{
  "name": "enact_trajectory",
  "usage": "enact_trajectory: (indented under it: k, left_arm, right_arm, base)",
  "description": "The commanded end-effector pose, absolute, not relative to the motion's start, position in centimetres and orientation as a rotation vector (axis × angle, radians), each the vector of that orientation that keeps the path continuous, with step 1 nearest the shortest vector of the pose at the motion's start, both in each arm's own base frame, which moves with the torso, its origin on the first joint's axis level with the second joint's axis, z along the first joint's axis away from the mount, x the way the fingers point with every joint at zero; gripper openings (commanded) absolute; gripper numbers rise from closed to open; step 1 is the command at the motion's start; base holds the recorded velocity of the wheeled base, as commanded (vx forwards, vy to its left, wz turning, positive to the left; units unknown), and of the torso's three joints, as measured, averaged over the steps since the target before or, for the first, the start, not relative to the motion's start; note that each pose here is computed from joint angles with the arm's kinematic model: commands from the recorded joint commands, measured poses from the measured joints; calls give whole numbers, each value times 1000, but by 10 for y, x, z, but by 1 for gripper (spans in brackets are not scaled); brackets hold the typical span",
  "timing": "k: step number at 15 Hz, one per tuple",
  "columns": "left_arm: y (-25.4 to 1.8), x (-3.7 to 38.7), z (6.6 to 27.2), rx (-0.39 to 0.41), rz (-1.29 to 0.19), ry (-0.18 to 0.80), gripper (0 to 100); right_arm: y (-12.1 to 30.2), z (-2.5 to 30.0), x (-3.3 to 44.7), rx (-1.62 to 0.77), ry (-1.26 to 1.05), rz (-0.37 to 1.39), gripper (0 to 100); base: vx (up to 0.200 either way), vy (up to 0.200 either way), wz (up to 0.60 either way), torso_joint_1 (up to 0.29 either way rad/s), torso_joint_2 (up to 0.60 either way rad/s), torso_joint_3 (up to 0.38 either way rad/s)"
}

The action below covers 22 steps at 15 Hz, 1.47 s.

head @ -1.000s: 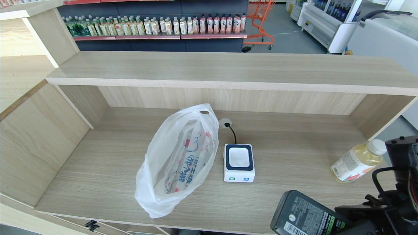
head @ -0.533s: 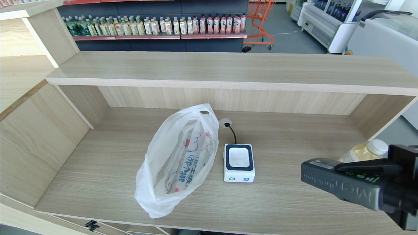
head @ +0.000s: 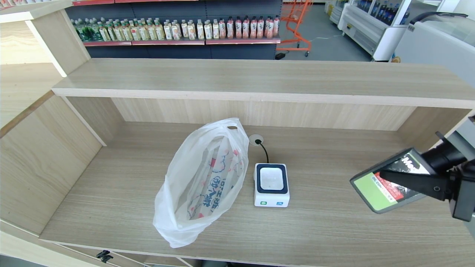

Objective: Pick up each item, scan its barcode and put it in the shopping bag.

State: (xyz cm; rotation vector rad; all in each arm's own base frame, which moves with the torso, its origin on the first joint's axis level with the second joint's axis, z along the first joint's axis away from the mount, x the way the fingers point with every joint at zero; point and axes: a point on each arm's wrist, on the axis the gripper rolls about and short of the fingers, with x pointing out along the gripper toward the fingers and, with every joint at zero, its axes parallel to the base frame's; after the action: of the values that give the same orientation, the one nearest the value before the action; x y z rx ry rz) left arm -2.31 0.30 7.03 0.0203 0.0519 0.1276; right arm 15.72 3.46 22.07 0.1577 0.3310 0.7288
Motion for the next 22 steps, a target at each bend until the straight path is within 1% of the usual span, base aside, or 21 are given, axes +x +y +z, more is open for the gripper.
enact_trajectory:
  k: [1, 3, 11, 20, 22]
  left_arm:
    - [3, -23, 70, 20, 128, 52, 100]
    - [3, -23, 70, 20, 128, 53, 100]
    - [3, -23, 70, 20, 128, 53, 100]
    - [3, -23, 70, 20, 128, 53, 100]
    - [3, -23, 70, 20, 128, 53, 100]
  right_arm:
    - [64, 191, 202, 325, 525, 630, 0]
    - [70, 176, 222, 374, 577, 606, 0]
    - [102, 142, 268, 350, 650, 625, 0]
    - [140, 129, 294, 316, 621, 668, 0]
    - [146, 125, 299, 308, 617, 655, 0]
  base:
    - [0, 0, 0, 0, 0, 0]
    - [0, 0, 0, 0, 0, 0]
    - [0, 0, 0, 0, 0, 0]
    - [0, 0, 0, 0, 0, 0]
    - [0, 0, 0, 0, 0, 0]
